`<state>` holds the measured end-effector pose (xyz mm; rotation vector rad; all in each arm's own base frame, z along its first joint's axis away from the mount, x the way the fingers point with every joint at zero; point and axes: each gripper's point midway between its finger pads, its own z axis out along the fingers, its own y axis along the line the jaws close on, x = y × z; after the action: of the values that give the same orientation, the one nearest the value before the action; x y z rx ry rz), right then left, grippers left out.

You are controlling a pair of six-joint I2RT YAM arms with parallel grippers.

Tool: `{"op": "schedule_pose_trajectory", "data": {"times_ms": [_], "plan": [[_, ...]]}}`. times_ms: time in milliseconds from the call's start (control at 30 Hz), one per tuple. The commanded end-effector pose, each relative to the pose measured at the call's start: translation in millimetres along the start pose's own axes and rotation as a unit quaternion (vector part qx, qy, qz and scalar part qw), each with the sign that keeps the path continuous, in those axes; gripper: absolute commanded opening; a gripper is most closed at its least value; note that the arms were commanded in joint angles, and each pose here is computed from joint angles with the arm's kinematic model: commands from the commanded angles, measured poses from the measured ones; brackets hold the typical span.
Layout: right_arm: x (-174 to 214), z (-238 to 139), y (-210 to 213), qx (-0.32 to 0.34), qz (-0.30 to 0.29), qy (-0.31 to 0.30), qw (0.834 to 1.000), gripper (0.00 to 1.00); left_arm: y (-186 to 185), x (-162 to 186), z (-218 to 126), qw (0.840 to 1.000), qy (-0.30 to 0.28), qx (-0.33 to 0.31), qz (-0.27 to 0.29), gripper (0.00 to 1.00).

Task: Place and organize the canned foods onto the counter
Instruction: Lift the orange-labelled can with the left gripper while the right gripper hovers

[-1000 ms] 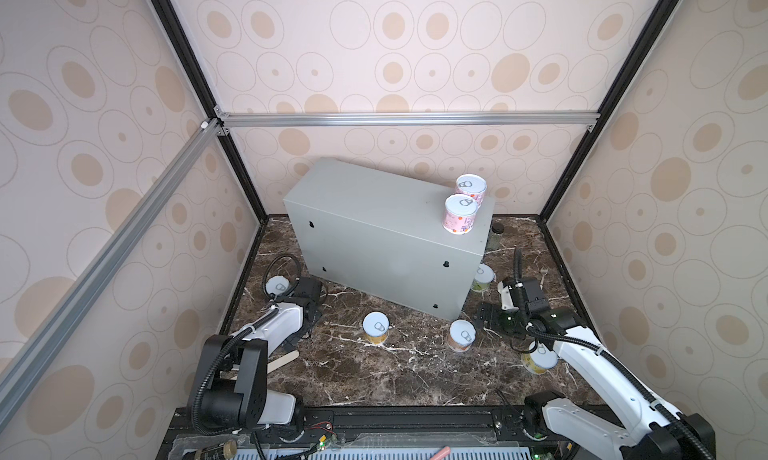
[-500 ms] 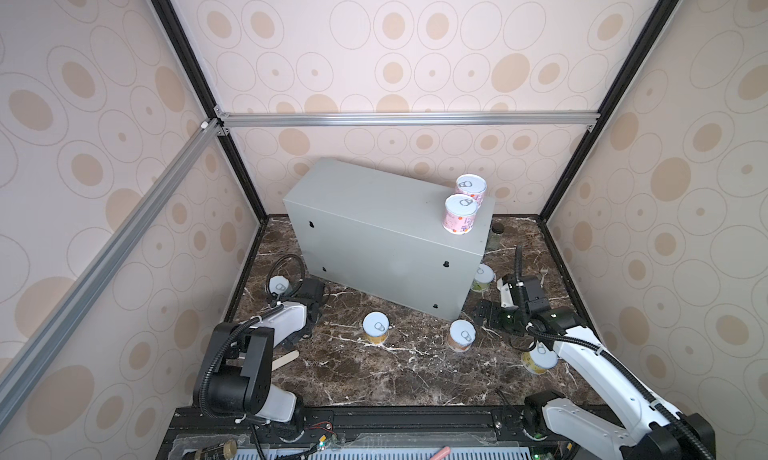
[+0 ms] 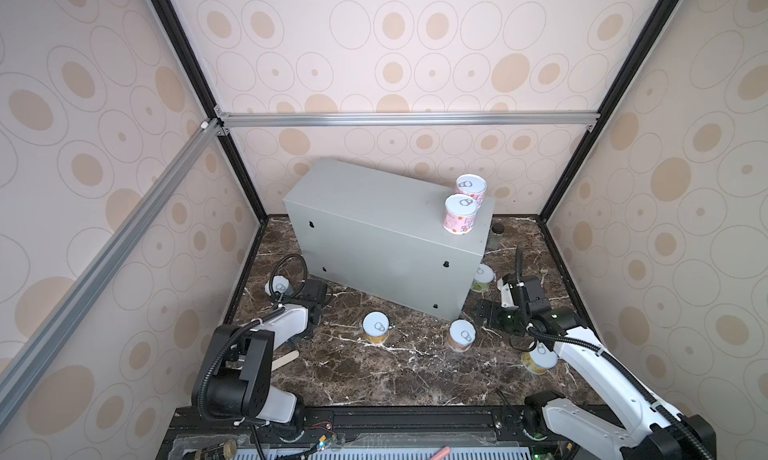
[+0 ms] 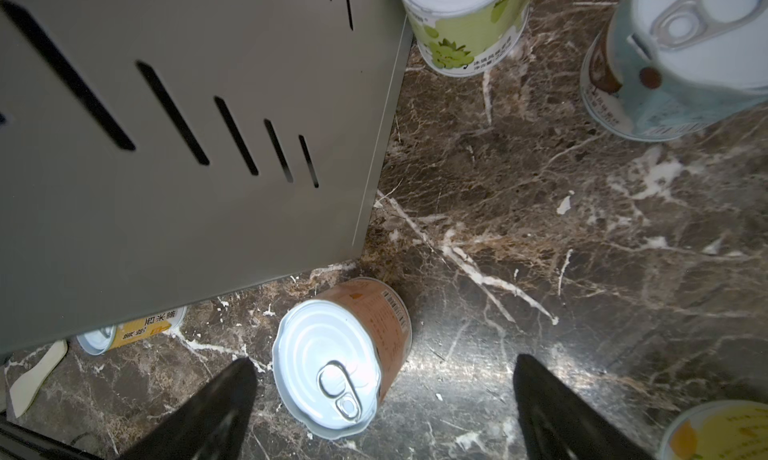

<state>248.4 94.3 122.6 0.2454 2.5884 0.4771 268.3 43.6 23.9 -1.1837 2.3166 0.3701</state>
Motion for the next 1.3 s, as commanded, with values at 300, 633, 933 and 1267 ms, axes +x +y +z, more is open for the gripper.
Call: {"op": "schedule_pose_trajectory", "data": {"times_ms": [300,633,933,1267], "plan": [[-0.9,-17.1,1.7,-0.005,-0.016,-0.023,1.0,0.99,-18.7,-22.2,-39.4,0.992,-0.045,0.12,0.0,0.72],[-4.0,-37.1,8.2,-0.021,-0.015,-0.045,0.999,0.99,-41.3,-33.1,-80.5,0.974,-0.046,0.211,0.065,0.7],[-4.1,-58.8,9.4,-0.025,-0.015,-0.064,0.998,0.99,-42.0,-70.5,-136.1,0.959,-0.097,0.246,0.106,0.69],[-5.7,-88.0,8.9,-0.025,-0.022,-0.097,0.995,0.99,-44.3,-113.2,-200.8,0.937,-0.153,0.274,0.154,0.7]]}}
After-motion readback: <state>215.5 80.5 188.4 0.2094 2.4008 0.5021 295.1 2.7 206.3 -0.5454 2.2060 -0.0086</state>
